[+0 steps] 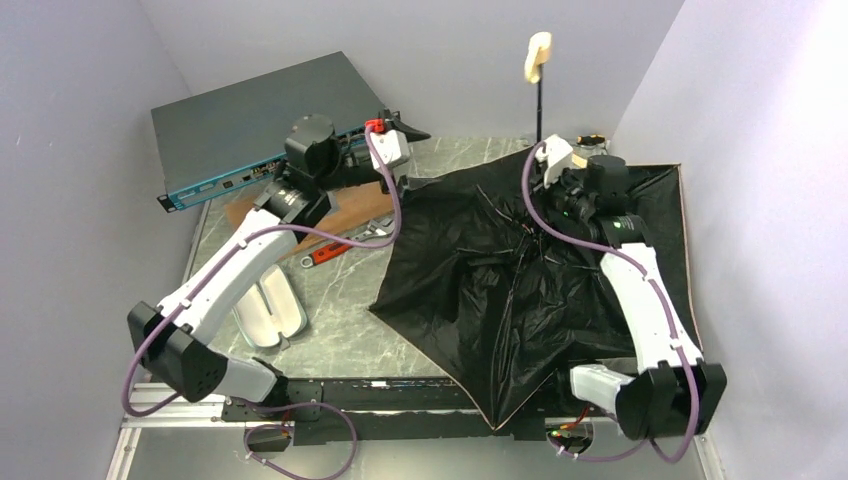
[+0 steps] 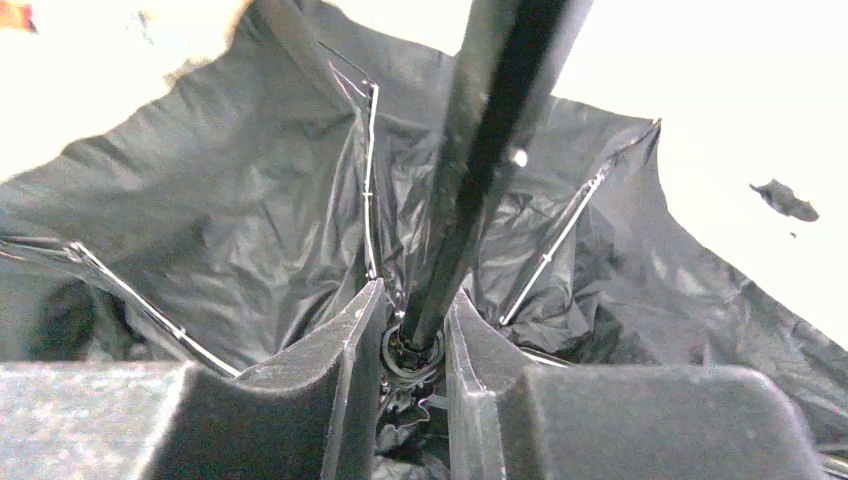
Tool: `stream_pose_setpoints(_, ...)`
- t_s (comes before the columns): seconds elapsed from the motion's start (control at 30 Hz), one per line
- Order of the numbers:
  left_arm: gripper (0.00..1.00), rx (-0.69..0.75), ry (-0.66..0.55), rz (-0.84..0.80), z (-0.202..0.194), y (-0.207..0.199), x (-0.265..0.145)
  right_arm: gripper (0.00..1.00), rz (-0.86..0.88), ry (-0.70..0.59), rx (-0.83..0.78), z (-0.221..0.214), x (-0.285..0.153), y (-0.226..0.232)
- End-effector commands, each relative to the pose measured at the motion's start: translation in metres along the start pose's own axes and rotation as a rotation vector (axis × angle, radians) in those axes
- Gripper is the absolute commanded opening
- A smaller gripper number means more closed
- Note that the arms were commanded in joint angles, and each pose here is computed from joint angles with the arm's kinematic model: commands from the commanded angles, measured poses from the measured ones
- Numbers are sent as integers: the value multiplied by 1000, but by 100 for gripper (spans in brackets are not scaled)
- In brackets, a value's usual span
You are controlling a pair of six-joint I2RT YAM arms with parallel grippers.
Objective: Open the umbrella
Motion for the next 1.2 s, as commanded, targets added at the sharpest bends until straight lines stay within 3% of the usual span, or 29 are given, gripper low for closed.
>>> stream_pose_setpoints(0.0, 80, -218, -208, -80, 16, -10, 34, 0, -9, -391, 119, 72, -36, 6)
stream_pose_setpoints(0.33, 69, -263, -318, -209, 20, -30, 133, 0, -5, -542, 298, 103, -65, 14)
stream_pose_setpoints(0.6, 58, -362, -235, -229, -7, -51, 171, 0, -21, -611, 352, 113, -77, 16)
stream_pose_setpoints(0.7, 61, -385, -201, -210, -20, -55, 172, 0, -31, -628, 355, 117, -81, 15)
stream_pose_setpoints(0.87, 82, -369, -157, -168, -34, -59, 170, 0, -17, -640, 350, 117, -82, 17)
stream_pose_setpoints(0.93, 83, -367, -142, -153, -36, -58, 168, 0, -20, -642, 347, 115, -82, 18)
stream_pose_setpoints(1.03, 71, -369, -128, -165, -38, -59, 168, 0, 13, -642, 343, 115, -82, 21)
stream_pose_setpoints(1.1, 53, -371, -120, -184, -40, -60, 169, 0, 49, -639, 339, 115, -81, 25)
stream_pose_setpoints(1.17, 29, -366, -111, -204, -43, -63, 171, 0, 62, -641, 333, 117, -82, 26)
Point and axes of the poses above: each gripper's point midway between its finger pads, its own x axis out along the fingers, its own y axis along the line the jaws close on, z = x × y, the point moved 8 cm from there along -x, back along the fingers, and after that the axes turned 2 degrees about x, right-handed, at the moved point
